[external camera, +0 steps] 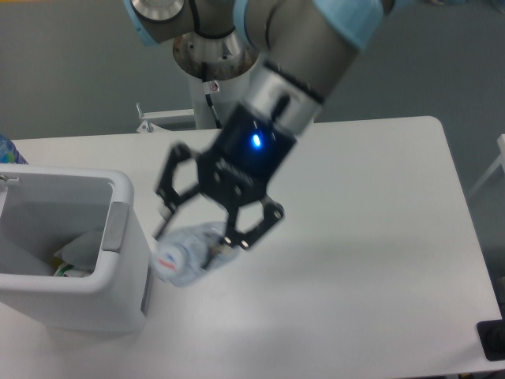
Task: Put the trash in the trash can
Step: 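Carry the bottle over the white bin and release it inside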
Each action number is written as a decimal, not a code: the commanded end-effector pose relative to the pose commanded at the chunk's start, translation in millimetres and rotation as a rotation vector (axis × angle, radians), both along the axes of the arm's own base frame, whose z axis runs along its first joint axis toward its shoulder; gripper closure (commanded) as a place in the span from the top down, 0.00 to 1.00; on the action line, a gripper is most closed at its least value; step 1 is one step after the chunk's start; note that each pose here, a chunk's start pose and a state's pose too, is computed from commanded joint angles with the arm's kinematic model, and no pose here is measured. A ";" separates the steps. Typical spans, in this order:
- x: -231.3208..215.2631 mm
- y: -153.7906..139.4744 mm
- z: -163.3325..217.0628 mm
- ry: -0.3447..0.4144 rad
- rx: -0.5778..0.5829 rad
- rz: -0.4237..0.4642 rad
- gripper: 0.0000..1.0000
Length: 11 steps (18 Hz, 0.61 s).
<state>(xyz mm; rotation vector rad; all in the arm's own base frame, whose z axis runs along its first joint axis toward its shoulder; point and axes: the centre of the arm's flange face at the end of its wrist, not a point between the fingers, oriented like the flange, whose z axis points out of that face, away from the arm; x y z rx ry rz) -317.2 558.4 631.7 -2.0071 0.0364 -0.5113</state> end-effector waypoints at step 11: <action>94.4 40.8 -10.3 -0.035 0.031 -0.185 0.28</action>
